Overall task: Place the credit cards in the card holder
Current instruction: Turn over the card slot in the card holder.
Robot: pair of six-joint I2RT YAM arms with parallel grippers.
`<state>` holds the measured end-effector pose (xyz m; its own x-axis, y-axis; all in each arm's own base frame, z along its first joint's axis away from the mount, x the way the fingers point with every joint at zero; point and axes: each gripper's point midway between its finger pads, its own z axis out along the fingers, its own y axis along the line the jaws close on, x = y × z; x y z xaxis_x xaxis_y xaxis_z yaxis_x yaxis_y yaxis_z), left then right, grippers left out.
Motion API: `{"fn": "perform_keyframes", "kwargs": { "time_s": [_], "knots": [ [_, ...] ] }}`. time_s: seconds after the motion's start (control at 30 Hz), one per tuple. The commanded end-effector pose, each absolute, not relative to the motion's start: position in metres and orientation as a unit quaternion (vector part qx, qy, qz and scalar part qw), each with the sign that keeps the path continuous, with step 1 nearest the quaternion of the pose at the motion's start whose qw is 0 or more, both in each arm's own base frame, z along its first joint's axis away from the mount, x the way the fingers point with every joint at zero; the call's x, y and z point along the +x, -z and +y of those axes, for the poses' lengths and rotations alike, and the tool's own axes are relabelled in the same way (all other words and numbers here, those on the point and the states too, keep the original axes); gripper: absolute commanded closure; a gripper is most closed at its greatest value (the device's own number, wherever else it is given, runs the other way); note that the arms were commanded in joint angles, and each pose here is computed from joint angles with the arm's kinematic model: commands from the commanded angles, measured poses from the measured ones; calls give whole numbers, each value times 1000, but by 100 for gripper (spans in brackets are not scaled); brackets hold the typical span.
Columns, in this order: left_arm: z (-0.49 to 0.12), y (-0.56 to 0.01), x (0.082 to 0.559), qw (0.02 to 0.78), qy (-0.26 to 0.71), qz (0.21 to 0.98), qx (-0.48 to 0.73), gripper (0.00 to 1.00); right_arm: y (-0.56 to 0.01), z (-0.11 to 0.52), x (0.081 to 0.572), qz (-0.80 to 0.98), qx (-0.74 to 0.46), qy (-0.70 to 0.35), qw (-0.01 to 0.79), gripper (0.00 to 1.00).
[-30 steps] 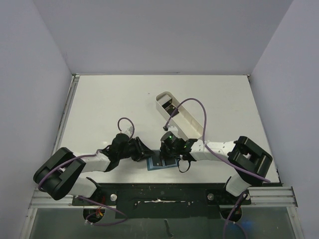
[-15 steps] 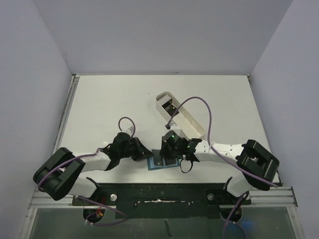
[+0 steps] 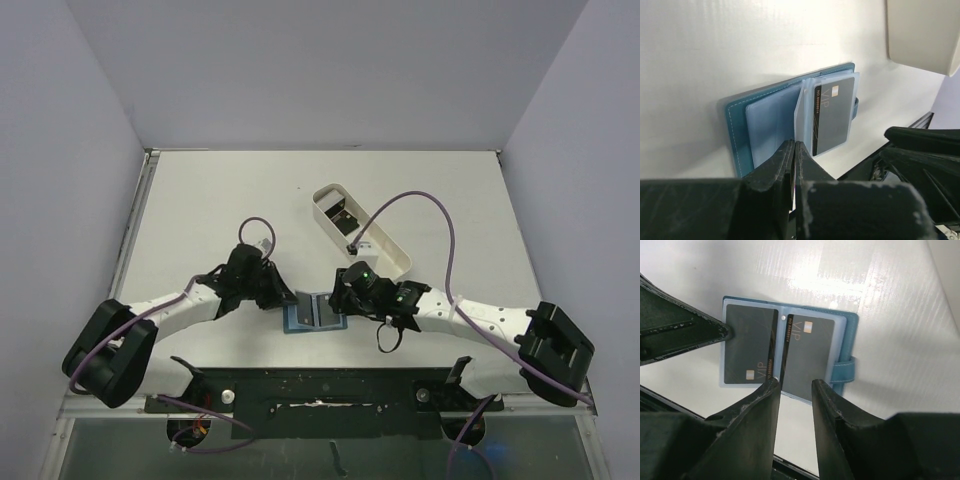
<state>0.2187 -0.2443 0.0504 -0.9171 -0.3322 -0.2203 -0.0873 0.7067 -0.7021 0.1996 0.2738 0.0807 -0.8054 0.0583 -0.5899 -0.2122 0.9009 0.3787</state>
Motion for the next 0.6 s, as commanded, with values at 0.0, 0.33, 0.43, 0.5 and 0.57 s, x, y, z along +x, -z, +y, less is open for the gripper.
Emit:
{"fn": "perform_keyframes", "kwargs": {
  "time_s": [0.0, 0.33, 0.43, 0.5, 0.57],
  "knots": [
    [-231, -56, 222, 164, 328, 927, -81, 100, -95, 268, 205, 914, -43, -216, 341, 67],
    [-255, -73, 226, 149, 378, 911, -69, 74, -104, 261, 207, 910, -40, -209, 357, 64],
    [-272, -88, 228, 152, 423, 891, -66, 72, -112, 256, 210, 907, -34, -203, 368, 63],
    [-283, -96, 224, 146, 450, 879, -59, 71, -119, 253, 211, 903, -32, -201, 379, 62],
    [-293, -100, 222, 146, 468, 870, -55, 70, -126, 249, 213, 899, -29, -199, 389, 61]
  ]
}}
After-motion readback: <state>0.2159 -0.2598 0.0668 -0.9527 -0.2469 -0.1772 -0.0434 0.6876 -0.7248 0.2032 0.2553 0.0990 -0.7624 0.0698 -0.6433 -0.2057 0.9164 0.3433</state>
